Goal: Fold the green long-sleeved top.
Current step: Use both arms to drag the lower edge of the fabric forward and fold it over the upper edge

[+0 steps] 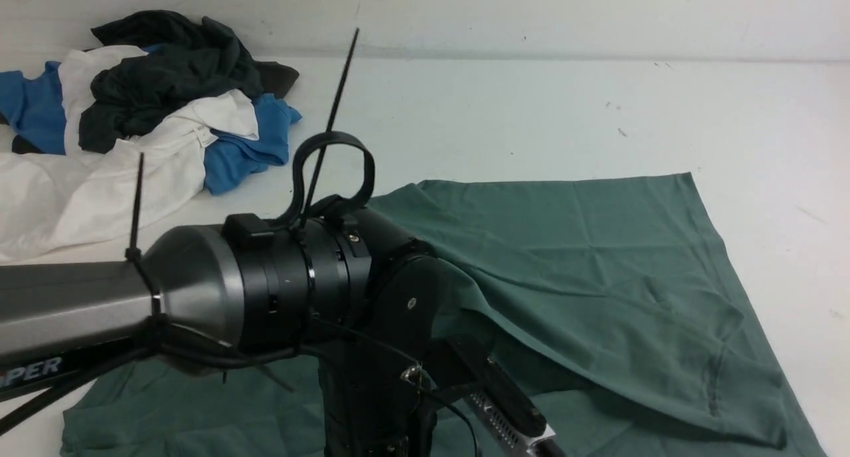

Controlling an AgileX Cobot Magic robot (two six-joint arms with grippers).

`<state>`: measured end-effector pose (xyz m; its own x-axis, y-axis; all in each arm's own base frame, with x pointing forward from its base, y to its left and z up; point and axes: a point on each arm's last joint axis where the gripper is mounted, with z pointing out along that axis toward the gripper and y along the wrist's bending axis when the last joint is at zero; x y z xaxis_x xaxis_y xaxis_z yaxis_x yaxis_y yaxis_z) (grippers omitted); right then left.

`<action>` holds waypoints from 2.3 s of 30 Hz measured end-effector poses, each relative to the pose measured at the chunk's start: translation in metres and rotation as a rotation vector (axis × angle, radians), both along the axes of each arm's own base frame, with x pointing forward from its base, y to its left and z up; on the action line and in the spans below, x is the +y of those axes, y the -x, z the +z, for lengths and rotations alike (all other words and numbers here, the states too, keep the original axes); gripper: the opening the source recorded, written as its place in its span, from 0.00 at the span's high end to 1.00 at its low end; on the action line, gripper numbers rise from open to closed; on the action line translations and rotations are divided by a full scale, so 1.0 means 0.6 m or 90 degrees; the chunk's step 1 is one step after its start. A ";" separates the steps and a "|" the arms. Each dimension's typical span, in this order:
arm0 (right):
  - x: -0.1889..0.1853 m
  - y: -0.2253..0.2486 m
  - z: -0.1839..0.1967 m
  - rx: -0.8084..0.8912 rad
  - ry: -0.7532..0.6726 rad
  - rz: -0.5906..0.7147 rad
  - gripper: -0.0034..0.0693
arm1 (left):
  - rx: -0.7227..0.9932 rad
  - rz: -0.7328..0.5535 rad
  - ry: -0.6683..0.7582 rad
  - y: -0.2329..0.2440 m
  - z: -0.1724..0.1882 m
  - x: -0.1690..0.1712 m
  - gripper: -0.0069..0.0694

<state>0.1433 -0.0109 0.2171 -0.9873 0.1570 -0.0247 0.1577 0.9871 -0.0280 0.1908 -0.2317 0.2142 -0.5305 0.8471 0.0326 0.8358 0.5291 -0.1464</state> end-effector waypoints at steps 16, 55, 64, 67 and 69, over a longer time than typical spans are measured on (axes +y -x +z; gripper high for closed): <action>-0.002 -0.172 0.156 -0.183 -0.014 0.037 0.93 | -0.096 0.120 0.145 -0.121 0.135 0.036 0.88; -0.003 -0.625 -0.079 -0.296 -0.094 0.035 0.93 | -0.189 0.294 0.187 -0.450 -0.032 0.094 0.88; 0.010 -0.671 -0.070 -0.491 -0.126 -0.021 0.92 | -0.212 0.353 0.207 -0.462 -0.040 0.092 0.83; 0.021 -0.682 -0.084 -0.528 -0.128 -0.030 0.89 | -0.216 0.369 0.204 -0.465 -0.043 0.093 0.76; 0.037 -0.694 -0.102 -0.573 -0.124 -0.028 0.77 | -0.230 0.395 0.195 -0.470 -0.047 0.096 0.64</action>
